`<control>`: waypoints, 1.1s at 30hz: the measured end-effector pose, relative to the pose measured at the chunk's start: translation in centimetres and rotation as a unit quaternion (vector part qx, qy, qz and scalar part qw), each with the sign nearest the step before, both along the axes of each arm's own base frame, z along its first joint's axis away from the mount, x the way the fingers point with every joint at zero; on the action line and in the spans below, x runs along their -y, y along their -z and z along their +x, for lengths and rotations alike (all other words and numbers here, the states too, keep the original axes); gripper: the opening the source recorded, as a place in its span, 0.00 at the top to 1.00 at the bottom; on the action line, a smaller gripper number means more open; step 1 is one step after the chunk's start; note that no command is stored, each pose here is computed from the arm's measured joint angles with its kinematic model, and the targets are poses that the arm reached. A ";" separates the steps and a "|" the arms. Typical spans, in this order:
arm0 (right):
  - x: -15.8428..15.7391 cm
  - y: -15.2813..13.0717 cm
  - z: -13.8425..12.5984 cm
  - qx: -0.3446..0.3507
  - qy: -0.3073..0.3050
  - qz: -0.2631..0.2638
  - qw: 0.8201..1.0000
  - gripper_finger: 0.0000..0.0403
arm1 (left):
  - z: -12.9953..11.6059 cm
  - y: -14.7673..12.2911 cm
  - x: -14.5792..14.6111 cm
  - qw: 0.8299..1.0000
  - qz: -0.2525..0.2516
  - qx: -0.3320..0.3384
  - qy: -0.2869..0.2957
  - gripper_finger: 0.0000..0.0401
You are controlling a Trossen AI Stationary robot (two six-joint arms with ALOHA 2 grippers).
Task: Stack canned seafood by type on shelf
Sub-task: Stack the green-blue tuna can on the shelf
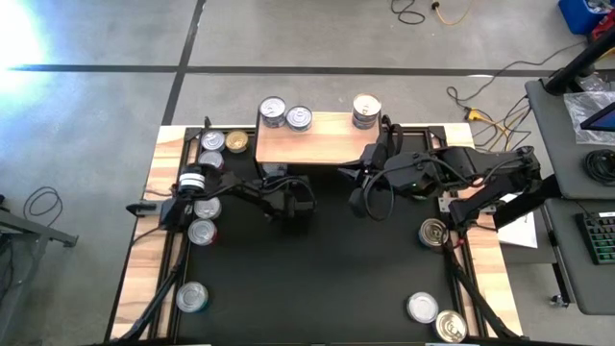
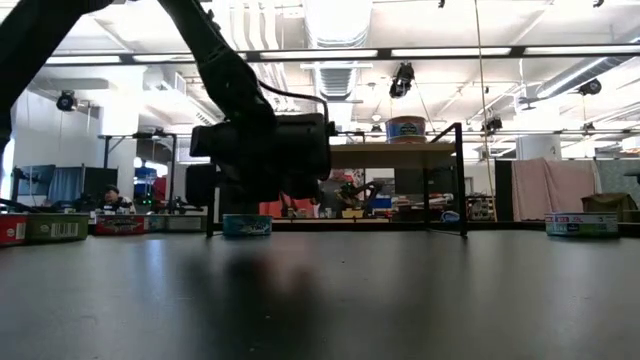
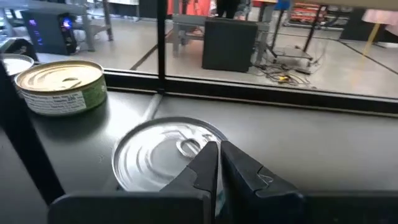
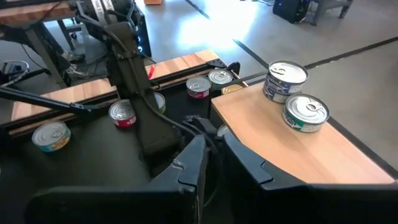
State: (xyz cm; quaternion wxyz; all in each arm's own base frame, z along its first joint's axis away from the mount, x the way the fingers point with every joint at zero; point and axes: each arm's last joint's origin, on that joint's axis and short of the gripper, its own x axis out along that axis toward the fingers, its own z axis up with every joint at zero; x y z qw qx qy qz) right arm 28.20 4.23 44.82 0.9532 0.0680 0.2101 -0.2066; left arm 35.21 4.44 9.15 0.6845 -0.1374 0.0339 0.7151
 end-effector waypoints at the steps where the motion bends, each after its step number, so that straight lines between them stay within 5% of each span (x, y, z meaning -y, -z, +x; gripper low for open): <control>1: 0.0 0.0 0.0 0.001 0.001 0.003 1.000 0.89 | 0.0 0.0 -0.4 1.000 -0.003 0.001 -0.005 0.99; 9: -0.2 0.0 0.0 0.009 0.005 0.029 1.000 0.89 | -0.9 0.6 -2.5 0.996 -0.079 0.011 -0.041 0.99; 18: -0.3 0.0 0.0 0.010 0.000 0.039 0.999 0.88 | -2.0 -0.5 -0.2 0.980 -0.181 -0.088 -0.005 0.99; 26: -0.4 0.0 0.0 0.015 0.001 0.051 0.999 0.89 | -3.3 -4.7 7.8 0.940 -0.286 -0.119 0.140 0.99; 33: -0.6 0.1 -0.1 0.011 -0.001 0.051 0.999 0.89 | -8.1 -8.3 12.5 0.901 -0.341 -0.060 0.259 1.00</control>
